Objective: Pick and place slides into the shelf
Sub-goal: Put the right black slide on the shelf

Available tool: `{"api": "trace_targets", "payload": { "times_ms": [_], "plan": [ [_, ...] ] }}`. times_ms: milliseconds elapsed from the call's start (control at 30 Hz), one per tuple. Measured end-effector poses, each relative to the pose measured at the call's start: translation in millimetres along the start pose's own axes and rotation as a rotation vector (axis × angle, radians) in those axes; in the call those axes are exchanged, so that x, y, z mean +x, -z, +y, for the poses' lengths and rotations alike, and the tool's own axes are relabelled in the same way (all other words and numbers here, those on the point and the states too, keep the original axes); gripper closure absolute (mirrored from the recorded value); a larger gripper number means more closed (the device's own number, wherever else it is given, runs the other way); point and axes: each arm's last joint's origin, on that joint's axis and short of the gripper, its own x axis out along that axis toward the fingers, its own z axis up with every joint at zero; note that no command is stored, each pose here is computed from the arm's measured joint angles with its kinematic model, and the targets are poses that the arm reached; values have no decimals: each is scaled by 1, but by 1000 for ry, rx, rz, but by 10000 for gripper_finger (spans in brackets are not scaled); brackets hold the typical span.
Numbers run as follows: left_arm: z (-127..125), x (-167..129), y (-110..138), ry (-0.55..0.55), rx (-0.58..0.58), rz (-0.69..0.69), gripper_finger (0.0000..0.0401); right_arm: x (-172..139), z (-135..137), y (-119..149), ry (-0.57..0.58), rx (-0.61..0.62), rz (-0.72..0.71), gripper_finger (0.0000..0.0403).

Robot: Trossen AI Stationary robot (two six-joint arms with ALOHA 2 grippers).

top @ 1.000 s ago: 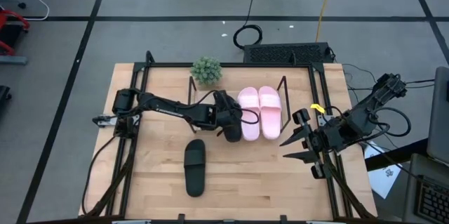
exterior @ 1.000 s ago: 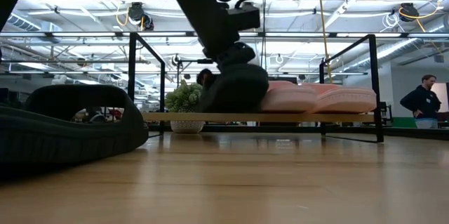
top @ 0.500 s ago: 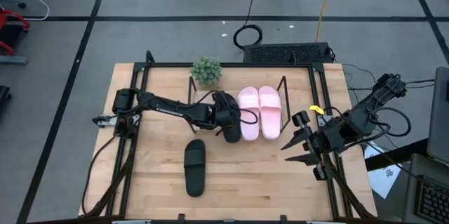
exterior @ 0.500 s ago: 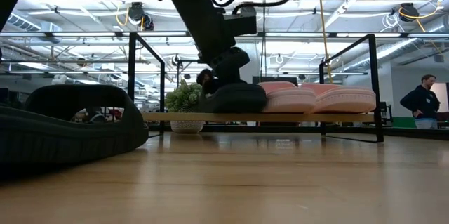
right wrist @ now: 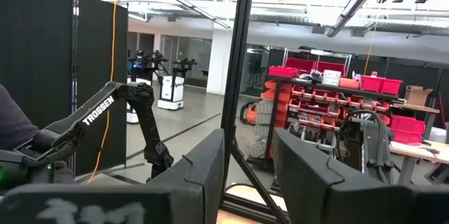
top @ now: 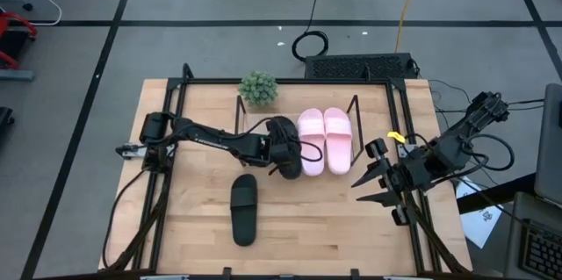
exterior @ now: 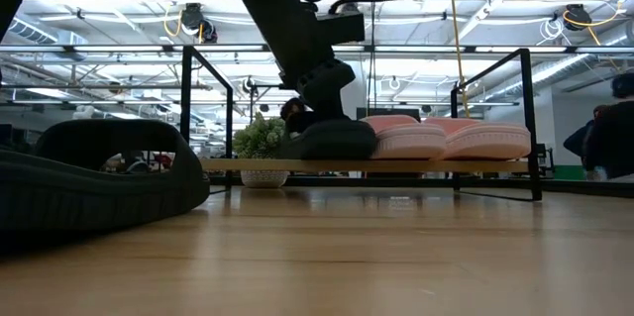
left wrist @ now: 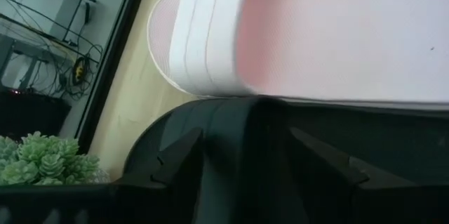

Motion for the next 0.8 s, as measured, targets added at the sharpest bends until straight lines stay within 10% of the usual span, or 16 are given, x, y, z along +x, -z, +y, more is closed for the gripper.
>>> {"api": "trace_targets", "payload": {
  "times_ms": [800],
  "plan": [
    [-9,-53,-12,-12,-136,167,201,0,0,0,0,19,0,292]
  ]
}}
